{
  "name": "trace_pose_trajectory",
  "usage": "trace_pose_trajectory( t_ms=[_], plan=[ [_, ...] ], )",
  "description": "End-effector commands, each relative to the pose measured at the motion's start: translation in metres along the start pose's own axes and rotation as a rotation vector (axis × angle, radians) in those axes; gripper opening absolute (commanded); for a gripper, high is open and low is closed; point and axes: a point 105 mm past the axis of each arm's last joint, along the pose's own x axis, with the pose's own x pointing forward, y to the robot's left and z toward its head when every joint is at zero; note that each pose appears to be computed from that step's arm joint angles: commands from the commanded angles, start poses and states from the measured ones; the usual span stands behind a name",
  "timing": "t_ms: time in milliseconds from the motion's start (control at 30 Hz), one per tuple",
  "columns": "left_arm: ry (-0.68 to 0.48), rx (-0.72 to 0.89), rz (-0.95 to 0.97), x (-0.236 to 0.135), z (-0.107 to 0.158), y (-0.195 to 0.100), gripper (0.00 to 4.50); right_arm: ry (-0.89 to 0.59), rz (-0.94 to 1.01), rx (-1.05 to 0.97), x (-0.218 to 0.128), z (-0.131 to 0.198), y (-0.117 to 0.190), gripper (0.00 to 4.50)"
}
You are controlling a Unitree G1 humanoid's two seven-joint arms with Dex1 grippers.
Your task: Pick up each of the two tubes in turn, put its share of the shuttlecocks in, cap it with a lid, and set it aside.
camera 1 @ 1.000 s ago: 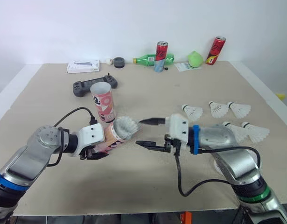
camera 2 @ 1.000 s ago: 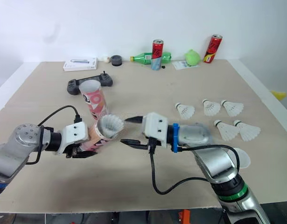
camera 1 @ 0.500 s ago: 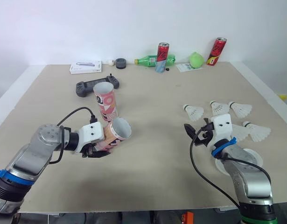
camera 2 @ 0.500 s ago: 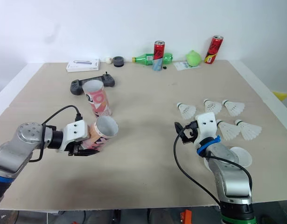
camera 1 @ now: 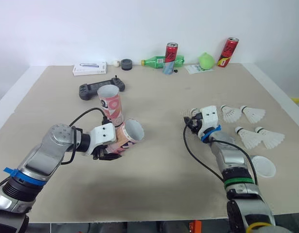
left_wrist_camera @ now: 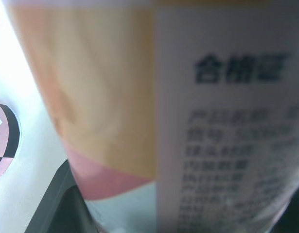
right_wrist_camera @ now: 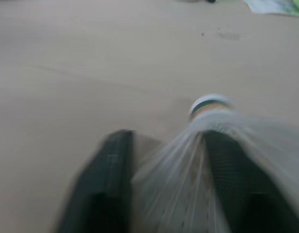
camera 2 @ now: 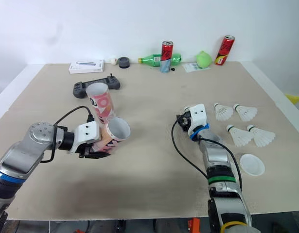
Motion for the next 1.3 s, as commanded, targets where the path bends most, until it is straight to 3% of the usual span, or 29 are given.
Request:
trace_pose_trajectory(
  t_ms=[33, 67, 100, 200, 300, 467, 700, 933, 1100, 1233, 1300],
  plan=[
    [-0.006, -0.012, -0.038, 0.011, 0.001, -0.012, 2.73, -0.061, -0.035, -0.006, -0.002, 0.011, -0.011, 0.58],
    [-0.009, -0.015, -0.037, 0.011, 0.001, -0.012, 2.73, -0.071, -0.031, -0.006, -0.004, 0.012, -0.011, 0.10],
    [-0.010, -0.017, -0.036, 0.011, 0.002, -0.012, 2.73, -0.078, -0.028, -0.006, -0.006, 0.013, -0.011, 0.04],
    [-0.008, -0.023, -0.035, 0.011, 0.002, -0.014, 2.73, -0.180, 0.097, -0.028, -0.026, 0.037, 0.001, 0.04],
    [-0.006, -0.026, -0.037, 0.012, 0.001, -0.014, 2.73, -0.304, 0.331, -0.058, -0.055, 0.075, 0.032, 0.04],
    [0.028, -0.034, -0.046, 0.016, -0.005, -0.013, 2.73, -0.321, 0.712, -0.236, -0.102, 0.116, 0.087, 0.04],
    [0.037, -0.033, -0.061, 0.022, -0.005, -0.012, 2.73, -0.282, 0.972, -0.468, -0.121, 0.116, 0.145, 0.04],
    [0.018, -0.027, -0.067, 0.027, 0.001, -0.012, 2.73, -0.312, 0.996, -0.521, -0.111, 0.111, 0.169, 0.04],
    [0.017, -0.027, -0.070, 0.027, 0.001, -0.014, 2.73, -0.313, 0.985, -0.407, -0.126, 0.119, 0.163, 1.71],
    [0.015, -0.031, -0.074, 0.028, 0.000, -0.016, 2.73, -0.310, 0.910, -0.234, -0.136, 0.125, 0.152, 3.81],
    [0.014, -0.031, -0.075, 0.029, 0.000, -0.017, 2.73, -0.299, 0.839, -0.150, -0.141, 0.123, 0.144, 4.45]
  ],
)
